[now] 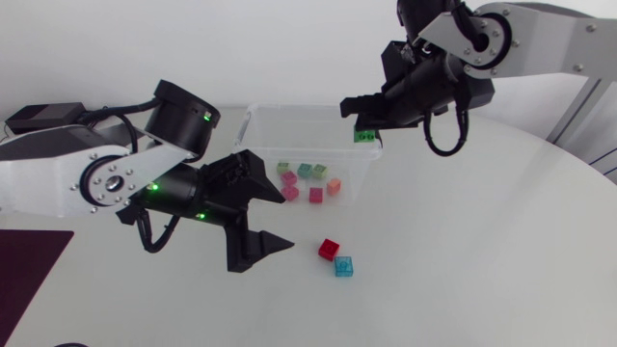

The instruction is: Pick up the duplo bricks and place them in the container

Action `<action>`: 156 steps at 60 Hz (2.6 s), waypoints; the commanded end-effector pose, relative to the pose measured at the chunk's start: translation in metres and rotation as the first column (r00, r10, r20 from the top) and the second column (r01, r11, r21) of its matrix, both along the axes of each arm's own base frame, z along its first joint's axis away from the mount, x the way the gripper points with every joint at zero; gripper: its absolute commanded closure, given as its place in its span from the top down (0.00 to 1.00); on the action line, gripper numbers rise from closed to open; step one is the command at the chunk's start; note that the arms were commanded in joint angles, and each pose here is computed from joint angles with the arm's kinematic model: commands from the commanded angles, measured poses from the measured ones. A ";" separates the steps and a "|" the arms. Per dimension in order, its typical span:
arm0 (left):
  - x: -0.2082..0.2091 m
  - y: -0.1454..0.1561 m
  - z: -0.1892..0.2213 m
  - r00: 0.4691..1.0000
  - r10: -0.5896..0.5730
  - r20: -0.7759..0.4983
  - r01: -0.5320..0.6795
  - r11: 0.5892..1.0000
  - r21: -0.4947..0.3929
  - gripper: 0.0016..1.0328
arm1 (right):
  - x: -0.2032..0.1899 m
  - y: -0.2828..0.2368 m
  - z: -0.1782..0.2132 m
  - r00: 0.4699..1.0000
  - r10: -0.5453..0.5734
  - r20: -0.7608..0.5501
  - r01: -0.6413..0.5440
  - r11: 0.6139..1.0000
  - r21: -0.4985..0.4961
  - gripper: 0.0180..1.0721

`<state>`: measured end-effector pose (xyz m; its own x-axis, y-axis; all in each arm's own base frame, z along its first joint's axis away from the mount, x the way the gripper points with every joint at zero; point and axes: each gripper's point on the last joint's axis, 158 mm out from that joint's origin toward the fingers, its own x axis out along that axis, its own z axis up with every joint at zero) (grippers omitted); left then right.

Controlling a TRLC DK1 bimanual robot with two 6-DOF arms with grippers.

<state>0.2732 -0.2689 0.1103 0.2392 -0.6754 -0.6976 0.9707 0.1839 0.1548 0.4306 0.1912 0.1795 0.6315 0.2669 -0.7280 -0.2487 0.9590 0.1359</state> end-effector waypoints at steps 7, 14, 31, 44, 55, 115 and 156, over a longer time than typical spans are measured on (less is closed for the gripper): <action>-0.008 -0.009 -0.032 0.993 -0.113 -0.017 0.114 0.991 0.066 0.95 | 0.037 0.013 -0.008 0.997 -0.037 0.075 0.035 0.999 0.021 0.16; -0.012 -0.016 -0.042 0.985 -0.173 -0.012 0.174 0.980 0.100 0.95 | 0.049 0.023 -0.020 0.995 -0.043 0.085 0.044 0.999 -0.012 0.69; -0.016 -0.039 -0.067 0.938 -0.347 0.001 0.338 0.913 0.229 0.94 | -0.015 -0.011 0.032 0.981 -0.010 0.193 0.006 1.000 0.018 0.90; -0.019 -0.059 -0.093 0.894 -0.440 -0.084 0.441 0.832 0.337 0.93 | -0.072 -0.043 0.008 0.984 0.004 0.178 -0.010 0.999 0.037 0.90; -0.012 -0.070 -0.106 0.869 -0.474 -0.142 0.488 0.770 0.412 0.90 | -0.099 -0.056 -0.017 0.988 0.020 0.151 -0.026 0.999 0.040 0.90; 0.026 -0.052 -0.147 0.868 -0.431 -0.246 0.493 0.691 0.529 0.77 | -0.142 -0.066 -0.026 0.983 0.085 0.160 -0.090 0.996 0.022 0.90; 0.009 -0.060 -0.120 0.907 -0.333 -0.258 0.421 0.728 0.540 0.58 | -0.152 -0.070 -0.025 0.982 0.099 0.163 -0.102 0.995 0.009 0.90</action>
